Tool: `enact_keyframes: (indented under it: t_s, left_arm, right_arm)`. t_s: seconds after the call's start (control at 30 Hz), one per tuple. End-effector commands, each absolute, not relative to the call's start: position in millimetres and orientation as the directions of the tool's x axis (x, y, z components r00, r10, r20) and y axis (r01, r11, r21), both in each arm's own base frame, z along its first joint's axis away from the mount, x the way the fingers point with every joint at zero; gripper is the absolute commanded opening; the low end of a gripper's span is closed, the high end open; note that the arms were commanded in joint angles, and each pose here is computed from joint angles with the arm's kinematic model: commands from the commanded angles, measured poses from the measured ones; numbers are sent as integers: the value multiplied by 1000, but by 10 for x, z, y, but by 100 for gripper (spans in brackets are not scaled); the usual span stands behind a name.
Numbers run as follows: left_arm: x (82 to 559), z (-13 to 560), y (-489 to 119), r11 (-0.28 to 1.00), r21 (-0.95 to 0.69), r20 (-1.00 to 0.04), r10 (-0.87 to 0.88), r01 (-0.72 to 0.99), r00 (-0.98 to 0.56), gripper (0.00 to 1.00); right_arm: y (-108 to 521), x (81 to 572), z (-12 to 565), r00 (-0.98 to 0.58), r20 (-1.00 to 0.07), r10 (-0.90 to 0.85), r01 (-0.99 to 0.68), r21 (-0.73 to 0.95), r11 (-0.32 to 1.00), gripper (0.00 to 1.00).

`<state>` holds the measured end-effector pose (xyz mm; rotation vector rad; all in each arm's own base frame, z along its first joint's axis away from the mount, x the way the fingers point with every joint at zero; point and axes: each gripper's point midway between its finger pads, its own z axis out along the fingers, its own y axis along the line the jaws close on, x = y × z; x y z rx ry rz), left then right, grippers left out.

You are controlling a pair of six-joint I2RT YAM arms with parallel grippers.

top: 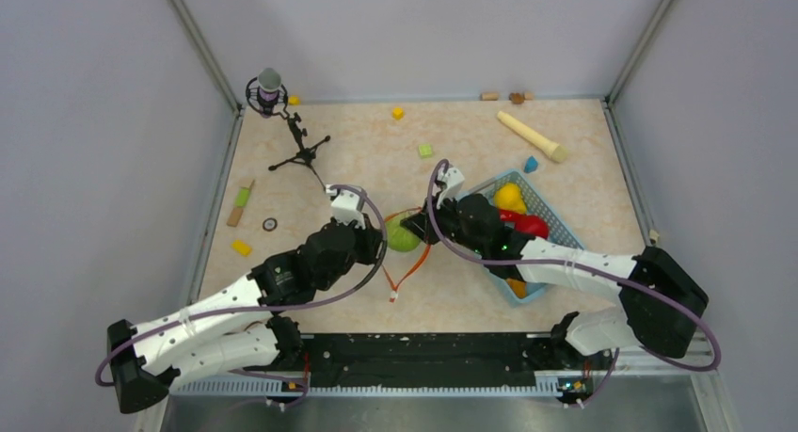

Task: Place the food in the zip-top bag and seal the zipper
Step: Place the fake vegetable in the zipper food storage bag.

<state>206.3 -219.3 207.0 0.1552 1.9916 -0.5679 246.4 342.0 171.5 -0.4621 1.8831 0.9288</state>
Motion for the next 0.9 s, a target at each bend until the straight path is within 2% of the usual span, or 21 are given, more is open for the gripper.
enact_keyframes:
  t_s: [0.0, 0.23, 0.43, 0.6, 0.7, 0.77, 0.87]
  left_arm:
    - [2002, 2253, -2353, 819, -372, -878, -158, 437, -451, 0]
    - [1925, 2266, -2460, 772, -390, -879, -149, 503, -453, 0]
    - [1883, 2271, -2523, 747, -402, -875, -143, 530, -462, 0]
    - [1795, 2343, -2571, 701, -433, -868, -156, 566, -471, 0]
    - [1731, 2409, -2582, 667, -449, -869, -169, 595, -465, 0]
    - [1689, 2450, -2584, 643, -456, -871, -181, 615, -458, 0]
    - [1687, 2496, -2553, 635, -460, -876, -208, 621, -436, 0]
  right_arm:
    - [3518, 2705, 2171, -399, -887, 233, -601, 445, 664, 0]
    - [3540, 2875, 2194, -398, -848, 349, -427, 508, 748, 0]
    - [3786, 2831, 2221, -433, -768, 471, -379, 630, 678, 0]
    - [3794, 2902, 2051, -409, -752, 517, -293, 645, 706, 0]
    - [3731, 2958, 1969, -386, -738, 553, -238, 659, 713, 3]
    - [3701, 2981, 1957, -372, -730, 574, -220, 670, 709, 8]
    - [3735, 2965, 1982, -377, -726, 575, -243, 676, 695, 13]
